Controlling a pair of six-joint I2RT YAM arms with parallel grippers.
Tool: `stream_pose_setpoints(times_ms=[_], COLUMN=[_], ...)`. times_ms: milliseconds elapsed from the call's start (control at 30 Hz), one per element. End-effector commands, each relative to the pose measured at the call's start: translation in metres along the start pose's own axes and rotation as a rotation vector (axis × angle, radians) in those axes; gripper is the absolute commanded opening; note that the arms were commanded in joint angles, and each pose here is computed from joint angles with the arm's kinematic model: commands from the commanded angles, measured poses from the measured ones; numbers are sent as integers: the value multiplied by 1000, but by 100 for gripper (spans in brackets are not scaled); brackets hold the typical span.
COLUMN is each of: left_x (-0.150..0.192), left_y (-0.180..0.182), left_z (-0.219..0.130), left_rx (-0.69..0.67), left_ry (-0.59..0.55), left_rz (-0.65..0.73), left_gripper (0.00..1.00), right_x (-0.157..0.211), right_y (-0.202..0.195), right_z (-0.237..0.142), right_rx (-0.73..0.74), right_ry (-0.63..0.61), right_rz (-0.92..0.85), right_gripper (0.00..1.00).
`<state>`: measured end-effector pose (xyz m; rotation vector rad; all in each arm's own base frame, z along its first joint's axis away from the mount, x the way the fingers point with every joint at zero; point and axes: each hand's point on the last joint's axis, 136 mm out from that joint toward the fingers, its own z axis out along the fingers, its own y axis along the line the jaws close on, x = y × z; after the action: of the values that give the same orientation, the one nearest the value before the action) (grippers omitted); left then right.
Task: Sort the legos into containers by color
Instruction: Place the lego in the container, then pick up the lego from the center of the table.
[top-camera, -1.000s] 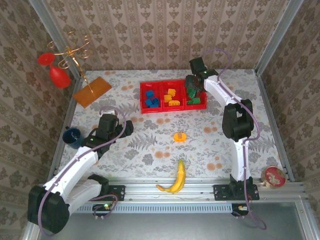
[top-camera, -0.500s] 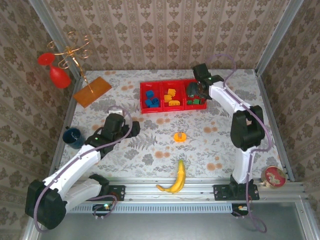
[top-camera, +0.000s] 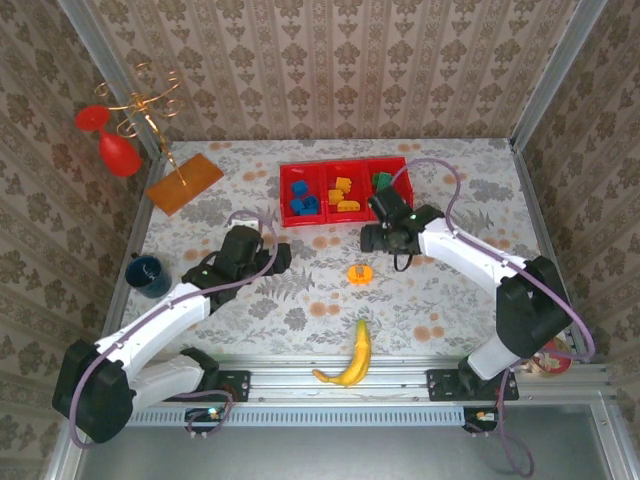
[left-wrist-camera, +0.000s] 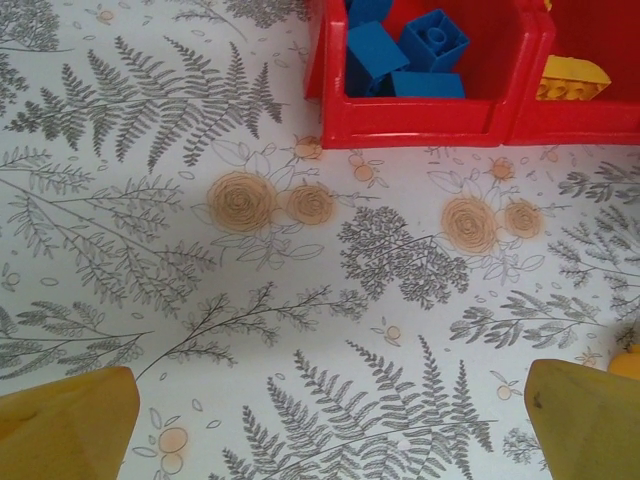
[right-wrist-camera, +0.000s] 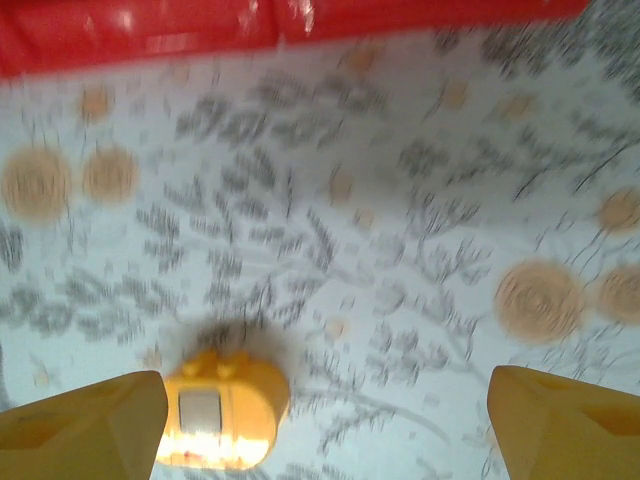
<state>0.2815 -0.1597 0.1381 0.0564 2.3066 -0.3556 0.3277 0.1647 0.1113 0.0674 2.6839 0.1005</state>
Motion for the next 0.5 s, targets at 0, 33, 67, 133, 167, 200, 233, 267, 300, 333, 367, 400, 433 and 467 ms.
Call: stream_pose_setpoints(times_ms=[0, 33, 67, 133, 167, 200, 233, 267, 300, 333, 367, 400, 433, 467], left_x=[-17, -16, -16, -16, -16, -16, -17, -16, -17, -17, -17, -17, -17, -17], left_y=[-13, -14, -16, -17, -18, -19, -20, -20, -21, -22, -22, -22, -21, -21], left_z=[-1, 0, 1, 3, 3, 4, 4, 4, 4, 4, 5, 5, 5, 5], left_rx=[32, 34, 36, 37, 38, 40, 41, 41, 43, 45, 43, 43, 42, 42], left_ry=[-41, -38, -36, -30, -28, -27, -29, -27, -28, -31, -29, -28, -29, -29], left_rz=[-24, -24, -22, -20, -21, -20, -19, -16, -15, -15, -14, -14, -15, -14], left_gripper=[100, 100, 100, 100, 100, 100, 100, 100, 100, 100, 100, 100, 100, 100], right_x=[28, 37, 44, 57, 63, 68, 73, 78, 82, 86, 88, 90, 90, 90], right_y=[-3, 0, 2, 6, 7, 9, 12, 15, 18, 21, 25, 27, 29, 32], right_z=[-8, -7, -6, -3, -1, 1, 4, 7, 10, 14, 17, 20, 23, 26], right_rx=[26, 21, 14, 7, 4, 1, -3, -11, -17, -24, -28, -27, -22, -20], right_ry=[32, 43, 56, 81, 95, 107, 118, 130, 142, 156, 165, 173, 179, 183], right_rz=[-42, -57, -67, -80, -86, -94, -102, -110, -117, -123, -133, -142, -152, -161], right_gripper=[85, 85, 86, 86, 86, 86, 86, 86, 86, 86, 86, 86, 86, 86])
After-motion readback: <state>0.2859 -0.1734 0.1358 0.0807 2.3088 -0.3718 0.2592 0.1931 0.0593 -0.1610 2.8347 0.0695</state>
